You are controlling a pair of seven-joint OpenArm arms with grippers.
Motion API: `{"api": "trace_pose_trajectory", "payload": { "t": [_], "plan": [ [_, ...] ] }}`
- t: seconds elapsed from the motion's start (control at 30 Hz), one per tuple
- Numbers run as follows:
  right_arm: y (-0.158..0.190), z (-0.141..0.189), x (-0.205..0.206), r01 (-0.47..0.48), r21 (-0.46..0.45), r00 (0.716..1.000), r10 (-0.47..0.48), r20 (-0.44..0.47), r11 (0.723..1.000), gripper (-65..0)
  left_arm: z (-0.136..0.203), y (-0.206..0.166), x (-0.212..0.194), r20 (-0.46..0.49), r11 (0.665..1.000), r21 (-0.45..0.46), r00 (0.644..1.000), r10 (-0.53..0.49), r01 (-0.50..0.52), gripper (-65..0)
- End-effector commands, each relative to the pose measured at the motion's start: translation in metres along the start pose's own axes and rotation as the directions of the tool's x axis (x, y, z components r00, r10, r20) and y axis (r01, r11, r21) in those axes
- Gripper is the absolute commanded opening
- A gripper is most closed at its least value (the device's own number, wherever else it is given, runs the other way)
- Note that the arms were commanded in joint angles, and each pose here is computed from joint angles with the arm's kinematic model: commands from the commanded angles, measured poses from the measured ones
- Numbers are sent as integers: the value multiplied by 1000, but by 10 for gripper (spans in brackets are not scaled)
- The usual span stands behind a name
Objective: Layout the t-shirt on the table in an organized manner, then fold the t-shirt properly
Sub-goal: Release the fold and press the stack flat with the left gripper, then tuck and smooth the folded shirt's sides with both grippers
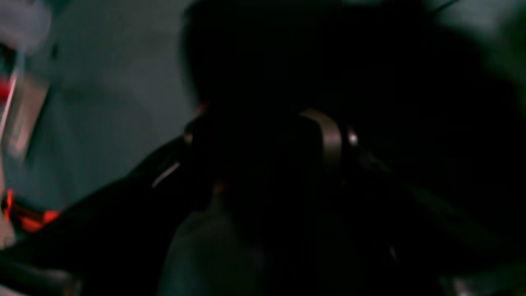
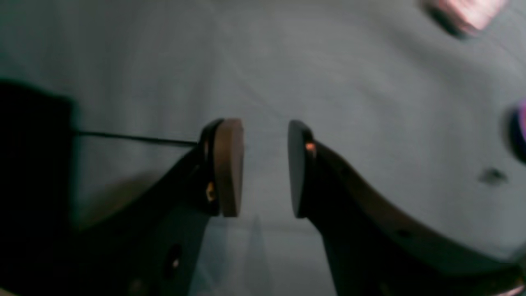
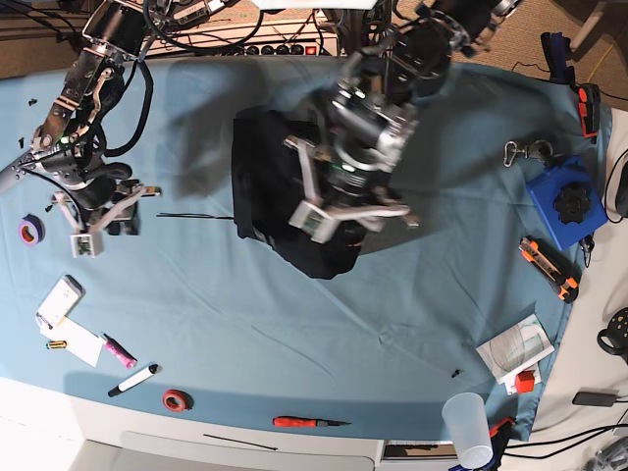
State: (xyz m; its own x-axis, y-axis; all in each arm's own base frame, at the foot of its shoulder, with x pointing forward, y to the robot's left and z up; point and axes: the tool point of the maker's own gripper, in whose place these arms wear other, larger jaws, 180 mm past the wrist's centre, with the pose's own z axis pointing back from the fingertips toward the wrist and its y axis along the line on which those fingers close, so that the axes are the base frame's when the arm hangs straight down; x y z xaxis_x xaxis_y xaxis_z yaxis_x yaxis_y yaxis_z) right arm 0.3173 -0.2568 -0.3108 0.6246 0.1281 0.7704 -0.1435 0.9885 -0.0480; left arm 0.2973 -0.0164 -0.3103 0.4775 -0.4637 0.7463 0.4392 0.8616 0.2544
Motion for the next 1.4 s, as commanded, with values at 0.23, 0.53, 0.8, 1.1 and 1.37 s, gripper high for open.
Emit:
{"api": "trace_pose_trajectory", "payload": {
  "t": [0.23, 0.53, 0.8, 1.1, 1.37],
  "plan": [
    [57, 17, 42, 9, 338, 982, -72, 176, 941, -461, -26, -12, -54, -104, 987, -116, 990, 99, -111, -420],
    [122, 25, 50, -18, 576, 980, -101, 174, 817, -461, -20, 1, -26, -48, 988, -75, 990, 130, -133, -420],
    [186, 8, 50, -191, 624, 978, 95, 185, 758, -461, -2, 50, -8, 22, 980, 164, 994, 110, -113, -429],
    [188, -3, 59, -275, 560, 959, 178, 222, 781, -462, 6, 111, -20, 17, 915, 375, 988, 155, -150, -650],
    [184, -8, 67, -279, 530, 951, 156, 265, 801, -623, 10, 146, -40, -10, 888, 416, 975, 222, -198, -650]
  ]
}}
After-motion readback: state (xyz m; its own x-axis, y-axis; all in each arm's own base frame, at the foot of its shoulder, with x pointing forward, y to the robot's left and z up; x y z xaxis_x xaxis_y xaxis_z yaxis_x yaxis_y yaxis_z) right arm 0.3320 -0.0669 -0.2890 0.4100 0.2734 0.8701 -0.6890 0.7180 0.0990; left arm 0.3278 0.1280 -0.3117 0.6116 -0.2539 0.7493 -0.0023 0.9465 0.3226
